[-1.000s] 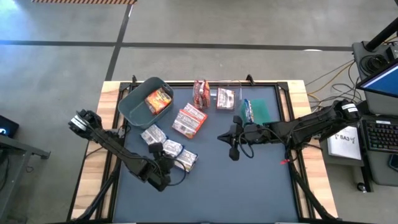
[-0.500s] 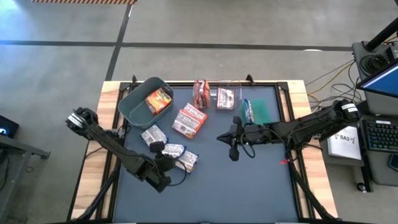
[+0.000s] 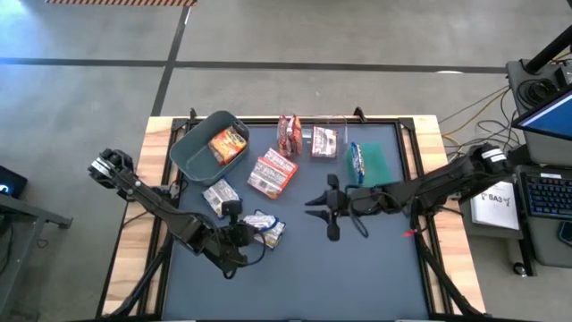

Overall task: Sort Maruchan noodles
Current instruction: Put the blue noodle pack into the green bin

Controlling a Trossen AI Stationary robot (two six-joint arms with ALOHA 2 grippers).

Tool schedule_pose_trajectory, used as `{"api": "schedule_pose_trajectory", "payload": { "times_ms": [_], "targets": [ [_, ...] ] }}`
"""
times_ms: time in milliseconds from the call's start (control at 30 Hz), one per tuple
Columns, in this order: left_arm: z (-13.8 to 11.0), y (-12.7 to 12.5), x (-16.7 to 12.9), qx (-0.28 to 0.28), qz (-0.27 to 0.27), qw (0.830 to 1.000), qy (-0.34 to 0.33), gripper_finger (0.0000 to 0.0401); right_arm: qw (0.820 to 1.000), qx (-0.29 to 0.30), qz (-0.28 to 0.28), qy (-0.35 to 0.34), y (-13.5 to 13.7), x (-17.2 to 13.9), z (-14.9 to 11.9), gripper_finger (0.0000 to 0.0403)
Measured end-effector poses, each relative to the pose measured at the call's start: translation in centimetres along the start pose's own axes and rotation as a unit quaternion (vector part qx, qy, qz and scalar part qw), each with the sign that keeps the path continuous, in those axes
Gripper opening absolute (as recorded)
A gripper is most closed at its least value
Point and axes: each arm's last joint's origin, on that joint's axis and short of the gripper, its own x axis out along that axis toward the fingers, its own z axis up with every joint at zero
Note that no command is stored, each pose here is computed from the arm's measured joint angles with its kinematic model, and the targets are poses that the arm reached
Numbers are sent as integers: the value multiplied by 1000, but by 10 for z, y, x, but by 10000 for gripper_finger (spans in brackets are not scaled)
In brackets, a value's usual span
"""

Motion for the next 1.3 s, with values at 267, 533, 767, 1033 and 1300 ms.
{"api": "schedule_pose_trajectory", "payload": {
  "times_ms": [267,533,767,1033,1300],
  "targets": [
    [2,3,3,-8,6,1000,-1,0,998,-61,20,-25,12,45,-22,221],
    [1,4,5,-8,9,1000,1,0,989,-144,26,36,27,109,-35,250],
    [-8,2,8,-3,-35,999,32,0,966,-197,39,163,33,133,-36,238],
    [-24,-11,5,-8,-138,986,93,0,973,-82,42,211,33,124,-22,231],
    [-57,-21,17,-41,-156,983,84,0,948,178,66,255,47,108,-19,229]
  ]
}}
